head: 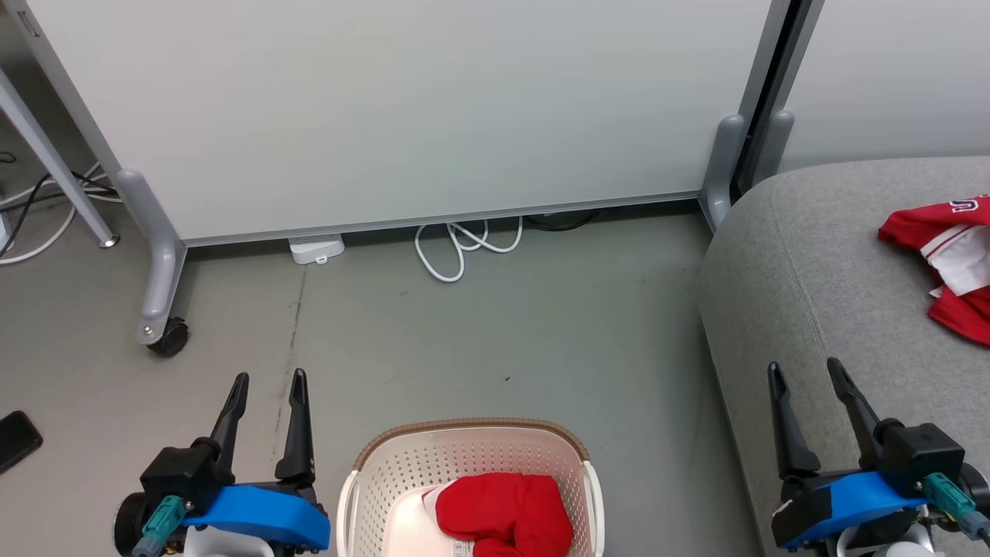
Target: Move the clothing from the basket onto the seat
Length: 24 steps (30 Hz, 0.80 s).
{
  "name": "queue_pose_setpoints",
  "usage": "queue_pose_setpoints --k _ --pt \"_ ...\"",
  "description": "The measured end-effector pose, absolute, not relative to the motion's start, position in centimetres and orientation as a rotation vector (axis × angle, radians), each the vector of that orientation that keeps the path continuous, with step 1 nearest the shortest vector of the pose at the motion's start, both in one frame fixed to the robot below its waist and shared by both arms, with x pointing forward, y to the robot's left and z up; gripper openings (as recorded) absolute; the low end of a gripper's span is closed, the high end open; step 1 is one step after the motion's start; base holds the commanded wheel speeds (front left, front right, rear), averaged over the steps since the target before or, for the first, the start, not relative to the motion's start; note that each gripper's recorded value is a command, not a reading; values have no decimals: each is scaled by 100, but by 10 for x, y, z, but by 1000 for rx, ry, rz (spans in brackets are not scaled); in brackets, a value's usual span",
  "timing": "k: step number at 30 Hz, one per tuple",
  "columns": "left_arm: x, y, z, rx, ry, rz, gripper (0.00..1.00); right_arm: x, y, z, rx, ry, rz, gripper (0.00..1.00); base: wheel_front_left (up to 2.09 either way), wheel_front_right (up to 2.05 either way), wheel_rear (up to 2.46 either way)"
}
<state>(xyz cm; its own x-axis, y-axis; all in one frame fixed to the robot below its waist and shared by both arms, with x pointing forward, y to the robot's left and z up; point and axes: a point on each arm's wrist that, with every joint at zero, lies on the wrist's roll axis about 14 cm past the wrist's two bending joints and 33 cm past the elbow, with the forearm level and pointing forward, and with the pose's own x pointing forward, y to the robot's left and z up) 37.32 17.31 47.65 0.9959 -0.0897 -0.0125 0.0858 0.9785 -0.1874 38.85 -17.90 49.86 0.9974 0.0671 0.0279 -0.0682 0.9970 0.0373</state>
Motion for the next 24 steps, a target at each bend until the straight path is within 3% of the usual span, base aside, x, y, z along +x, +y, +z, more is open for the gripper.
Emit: queue_pose_setpoints --k 24 --pt "374 164 462 -198 66 -107 100 383 -186 495 74 -13 44 100 0 0 0"
